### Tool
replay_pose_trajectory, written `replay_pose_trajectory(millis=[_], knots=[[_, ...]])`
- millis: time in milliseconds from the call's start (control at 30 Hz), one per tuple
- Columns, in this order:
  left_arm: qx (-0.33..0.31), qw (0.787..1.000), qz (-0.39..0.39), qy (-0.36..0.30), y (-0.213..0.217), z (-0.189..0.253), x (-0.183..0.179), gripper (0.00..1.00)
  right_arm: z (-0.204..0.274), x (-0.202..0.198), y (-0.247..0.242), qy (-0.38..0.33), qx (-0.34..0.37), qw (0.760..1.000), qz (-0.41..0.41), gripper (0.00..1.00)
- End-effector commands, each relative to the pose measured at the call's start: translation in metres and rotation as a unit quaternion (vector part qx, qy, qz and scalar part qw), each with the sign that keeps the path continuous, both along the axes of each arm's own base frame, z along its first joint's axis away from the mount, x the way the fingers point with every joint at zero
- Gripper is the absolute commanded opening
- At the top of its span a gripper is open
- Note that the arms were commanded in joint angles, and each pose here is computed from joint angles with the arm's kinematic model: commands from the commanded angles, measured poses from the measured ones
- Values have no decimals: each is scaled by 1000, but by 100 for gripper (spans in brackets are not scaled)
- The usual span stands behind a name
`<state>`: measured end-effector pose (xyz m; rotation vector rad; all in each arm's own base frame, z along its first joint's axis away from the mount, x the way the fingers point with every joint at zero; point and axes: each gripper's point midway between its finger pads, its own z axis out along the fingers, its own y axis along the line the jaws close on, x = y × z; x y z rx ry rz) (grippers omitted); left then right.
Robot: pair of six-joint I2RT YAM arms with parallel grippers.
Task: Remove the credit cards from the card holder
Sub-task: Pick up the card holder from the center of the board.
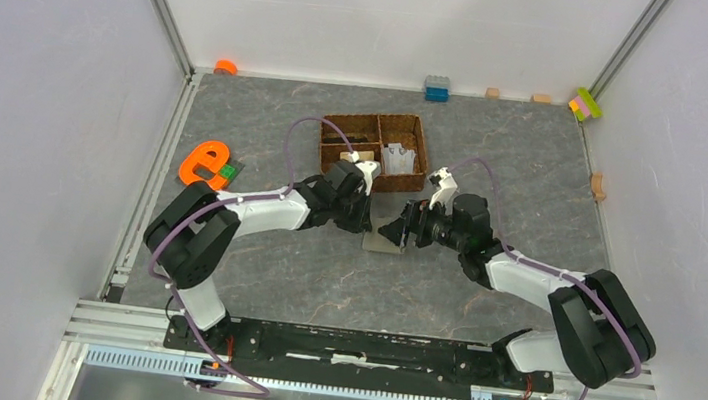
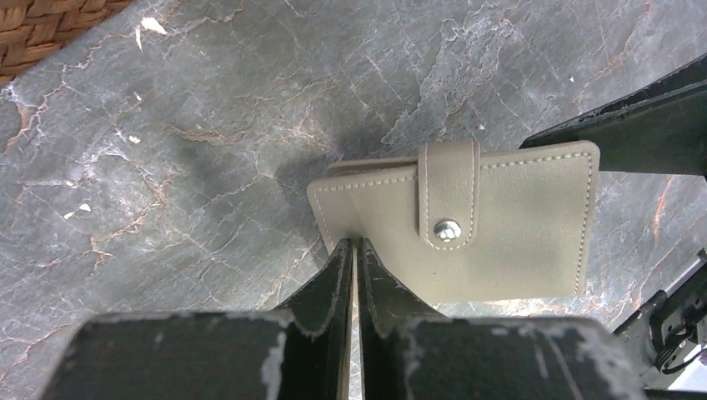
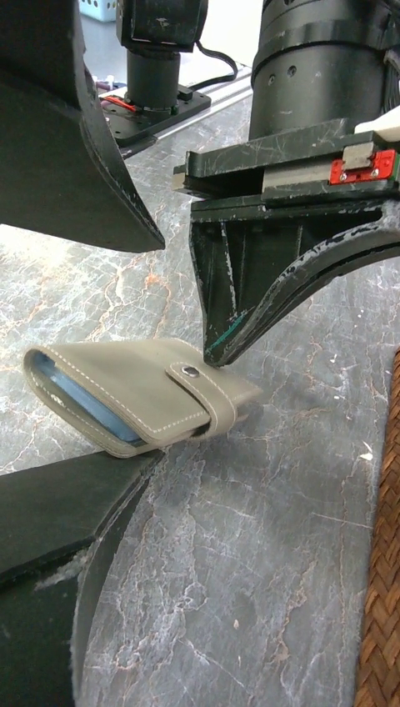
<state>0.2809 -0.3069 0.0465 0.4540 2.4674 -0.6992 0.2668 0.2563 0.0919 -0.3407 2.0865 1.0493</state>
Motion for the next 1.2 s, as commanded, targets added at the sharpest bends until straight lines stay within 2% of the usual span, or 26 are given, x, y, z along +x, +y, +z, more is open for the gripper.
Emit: replay_pose_trajectory(millis=[0, 167, 367, 567, 767, 1000, 1167], knots=[[-24, 1000, 10, -13, -8, 19, 8, 11, -1, 6, 4, 5, -5, 1000, 1, 85], [-24, 1000, 9, -12, -9, 19, 7, 12, -2, 3, 9, 12, 4, 1000, 14, 66], [-28, 1000, 8, -7, -11, 18, 7, 13, 4, 5, 5, -3, -1, 1000, 7, 27], [-38, 999, 16, -35, -4, 38, 7, 15, 8, 8, 2, -11, -13, 1000, 0, 3], [-81, 993, 52, -64, 16, 63, 10, 24, 22, 10, -4, -41, -3, 999, -15, 0], [-227, 970, 35, -86, 16, 104, 1, 52, 75, 5, -30, -129, 73, 987, -56, 0], [-345, 935, -23, -80, -4, 140, -21, 64, 116, 1, -58, -208, 104, 966, -111, 0]])
